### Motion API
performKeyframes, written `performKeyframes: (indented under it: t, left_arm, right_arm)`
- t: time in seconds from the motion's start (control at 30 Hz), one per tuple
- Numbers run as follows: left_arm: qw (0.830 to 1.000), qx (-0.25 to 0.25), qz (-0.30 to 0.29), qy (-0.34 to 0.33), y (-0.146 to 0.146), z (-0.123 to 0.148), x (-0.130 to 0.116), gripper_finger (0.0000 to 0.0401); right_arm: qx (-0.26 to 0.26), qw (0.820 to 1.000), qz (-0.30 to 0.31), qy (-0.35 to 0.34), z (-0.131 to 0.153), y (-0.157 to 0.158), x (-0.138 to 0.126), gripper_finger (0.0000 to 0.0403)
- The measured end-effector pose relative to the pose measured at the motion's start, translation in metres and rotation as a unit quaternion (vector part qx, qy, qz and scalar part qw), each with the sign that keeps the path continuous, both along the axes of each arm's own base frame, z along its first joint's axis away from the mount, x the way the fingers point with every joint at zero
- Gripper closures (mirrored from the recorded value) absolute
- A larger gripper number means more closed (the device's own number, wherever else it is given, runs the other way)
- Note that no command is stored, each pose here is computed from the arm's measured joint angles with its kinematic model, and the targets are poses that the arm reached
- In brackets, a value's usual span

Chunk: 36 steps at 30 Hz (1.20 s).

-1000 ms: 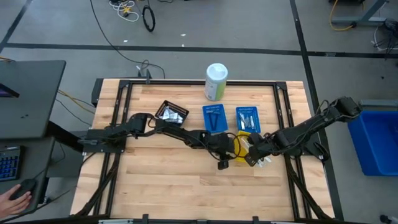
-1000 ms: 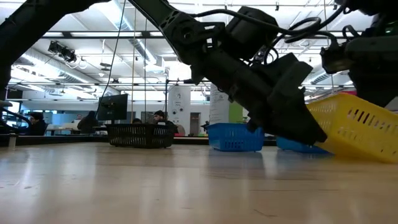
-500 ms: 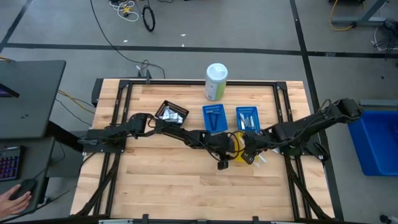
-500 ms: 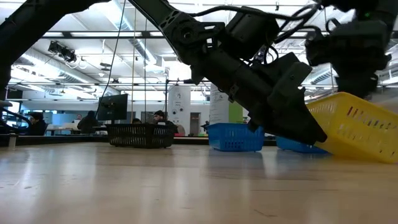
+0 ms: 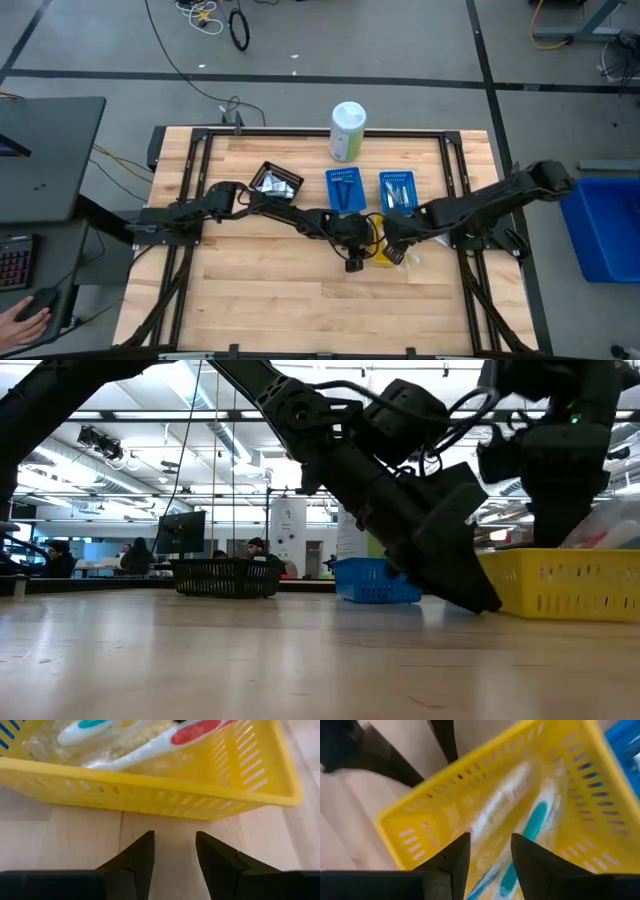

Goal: Pick & Place Travel size toiletries
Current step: Adjust the yellow basket, then put the blue toothbrush into the yellow basket

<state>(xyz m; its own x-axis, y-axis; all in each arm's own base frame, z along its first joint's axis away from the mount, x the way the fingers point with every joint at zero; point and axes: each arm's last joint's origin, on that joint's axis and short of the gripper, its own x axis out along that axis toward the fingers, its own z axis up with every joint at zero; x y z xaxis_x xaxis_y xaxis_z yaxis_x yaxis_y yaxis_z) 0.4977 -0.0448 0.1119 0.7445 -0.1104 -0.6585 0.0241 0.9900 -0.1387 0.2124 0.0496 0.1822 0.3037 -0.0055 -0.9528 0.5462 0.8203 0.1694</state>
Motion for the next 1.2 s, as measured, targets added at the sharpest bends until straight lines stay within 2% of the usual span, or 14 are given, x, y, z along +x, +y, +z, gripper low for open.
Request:
performKeyframes:
  t: [0.2,0.37,0.5,0.67,0.83,0.97,1.07,1.2]
  left_arm:
    - [1.0,-0.005,-0.009,0.015,-0.002,0.0,-0.002,0.0248]
    - [0.999,-0.021,-0.017,0.02,-0.002,0.002,-0.003,0.0248]
    - [0.999,-0.03,-0.007,0.037,0.002,0.014,-0.008,0.0248]
    - [0.998,-0.026,0.002,0.063,0.011,0.04,-0.019,0.0248]
    - [0.997,-0.019,0.018,0.074,0.024,0.08,-0.035,0.0248]
    - [0.998,0.02,0.006,0.067,0.037,0.116,-0.051,0.0248]
    - [0.998,0.039,0.001,0.056,0.051,0.136,-0.066,0.0248]
    - [0.998,0.031,0.037,0.033,0.071,0.142,-0.09,0.0248]
  right_arm:
    - [0.006,1.0,0.011,0.011,-0.002,-0.005,0.005,0.0255]
    - [-0.004,0.999,0.024,0.023,0.03,-0.005,0.006,0.0256]
    - [-0.02,0.995,0.03,0.094,0.054,-0.007,-0.003,0.0247]
    - [-0.046,0.972,0.036,0.227,0.072,-0.013,-0.028,0.0214]
    - [-0.056,0.962,0.011,0.265,0.056,-0.015,-0.037,0.0161]
    - [-0.032,0.963,0.009,0.266,0.03,-0.016,-0.04,0.013]
    - [-0.017,0.962,-0.009,0.272,0.011,-0.02,-0.045,0.0121]
    - [-0.023,0.962,-0.021,0.27,0.004,-0.024,-0.044,0.0127]
